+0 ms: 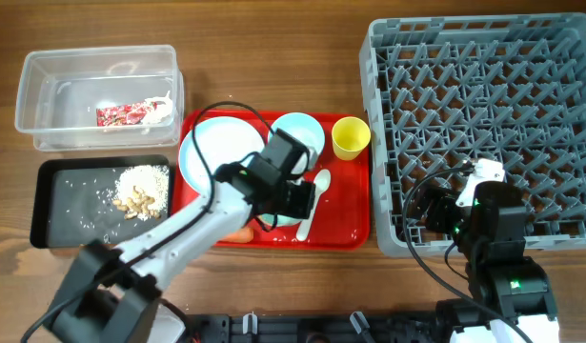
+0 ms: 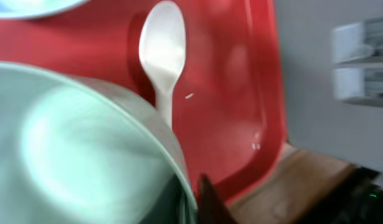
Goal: Sort waste into correct bins and load items into the dishwasher rack
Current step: 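Set the emptied plate back on the red tray with the left gripper, then grasp the yellow cup with the left gripper and lift it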
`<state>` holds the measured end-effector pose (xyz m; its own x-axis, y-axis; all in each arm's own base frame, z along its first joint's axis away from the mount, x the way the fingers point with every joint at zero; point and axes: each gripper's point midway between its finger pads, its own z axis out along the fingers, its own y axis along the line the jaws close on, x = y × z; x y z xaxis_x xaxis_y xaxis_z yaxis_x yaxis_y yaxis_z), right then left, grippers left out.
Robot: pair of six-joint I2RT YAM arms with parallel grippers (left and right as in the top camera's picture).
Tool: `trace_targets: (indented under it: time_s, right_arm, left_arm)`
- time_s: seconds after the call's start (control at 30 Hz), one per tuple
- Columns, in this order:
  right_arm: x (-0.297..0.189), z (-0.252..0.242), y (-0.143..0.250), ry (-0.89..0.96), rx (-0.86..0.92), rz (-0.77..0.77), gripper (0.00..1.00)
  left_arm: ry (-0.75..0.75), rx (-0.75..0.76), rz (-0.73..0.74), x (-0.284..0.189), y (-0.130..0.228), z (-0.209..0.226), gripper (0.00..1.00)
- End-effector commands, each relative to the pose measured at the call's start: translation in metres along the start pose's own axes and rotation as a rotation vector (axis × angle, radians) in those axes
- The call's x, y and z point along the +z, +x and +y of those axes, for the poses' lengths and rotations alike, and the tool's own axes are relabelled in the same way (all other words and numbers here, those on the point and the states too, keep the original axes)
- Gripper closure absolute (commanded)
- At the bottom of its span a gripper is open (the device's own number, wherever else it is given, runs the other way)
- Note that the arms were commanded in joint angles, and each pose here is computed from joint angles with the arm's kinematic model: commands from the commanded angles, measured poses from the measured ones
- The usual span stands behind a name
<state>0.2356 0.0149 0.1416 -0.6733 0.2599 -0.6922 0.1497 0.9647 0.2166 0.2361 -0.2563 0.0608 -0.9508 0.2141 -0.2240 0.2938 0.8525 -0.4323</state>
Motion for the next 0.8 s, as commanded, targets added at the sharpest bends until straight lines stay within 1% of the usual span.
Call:
trace_targets:
  time_s: [0.0, 0.07, 0.13, 0.17, 0.27, 0.3, 0.43, 0.57, 0.6, 0.67, 0.7, 0.73, 0.77]
  right_arm:
    - [-0.004, 0.003, -0.008, -0.013, 0.01, -0.019, 0.0]
    - [-0.004, 0.003, -0.008, -0.013, 0.011, -0.02, 0.0]
    - [-0.004, 0.003, -0.007, -0.013, 0.011, -0.019, 0.0]
    - [-0.004, 0.003, -0.007, -0.011, 0.011, -0.015, 0.0]
    - [-0.004, 0.002, -0.004, -0.008, 0.011, -0.004, 0.0]
    - [-0.004, 0.002, -0.004, -0.008, 0.01, -0.004, 0.0]
    - [-0.004, 0.002, -0.004, -0.008, 0.011, -0.005, 0.0]
    - [-0.004, 0.002, -0.003, -0.007, 0.017, -0.001, 0.0]
    - [-0.004, 0.002, -0.003, -0.008, 0.018, -0.002, 0.0]
    - [-0.004, 0.002, -0.003, -0.007, 0.036, -0.001, 0.0]
    - [-0.004, 0.002, -0.003, -0.007, 0.036, -0.001, 0.0]
    - [-0.004, 0.002, -0.002, -0.006, 0.036, 0.001, 0.0]
    - [-0.004, 0.001, -0.002, -0.006, 0.036, 0.002, 0.0]
  left_arm:
    - [-0.039, -0.023, -0.05, -0.002, -0.014, 0.002, 0.59]
    - [-0.013, 0.02, -0.105, -0.016, -0.033, -0.012, 0.51]
    - [-0.003, 0.05, -0.244, -0.04, -0.076, -0.028, 0.42]
    - [0.008, 0.057, -0.324, -0.049, -0.097, -0.032, 0.39]
    - [0.071, 0.068, -0.507, -0.067, -0.144, -0.038, 0.38]
    - [0.078, 0.067, -0.534, -0.066, -0.153, -0.036, 0.38]
    - [0.076, 0.064, -0.531, -0.03, -0.166, -0.027, 0.35]
    - [0.068, -0.005, -0.484, 0.008, -0.165, -0.012, 0.34]
    - [0.061, -0.013, -0.467, 0.015, -0.162, -0.008, 0.36]
    - [0.06, -0.012, -0.443, 0.025, -0.157, -0.009, 0.42]
    - [0.062, -0.006, -0.437, 0.027, -0.155, -0.012, 0.5]
    - [0.063, -0.003, -0.432, 0.029, -0.153, -0.014, 0.64]
    - [0.062, -0.001, -0.425, 0.03, -0.151, -0.015, 0.69]
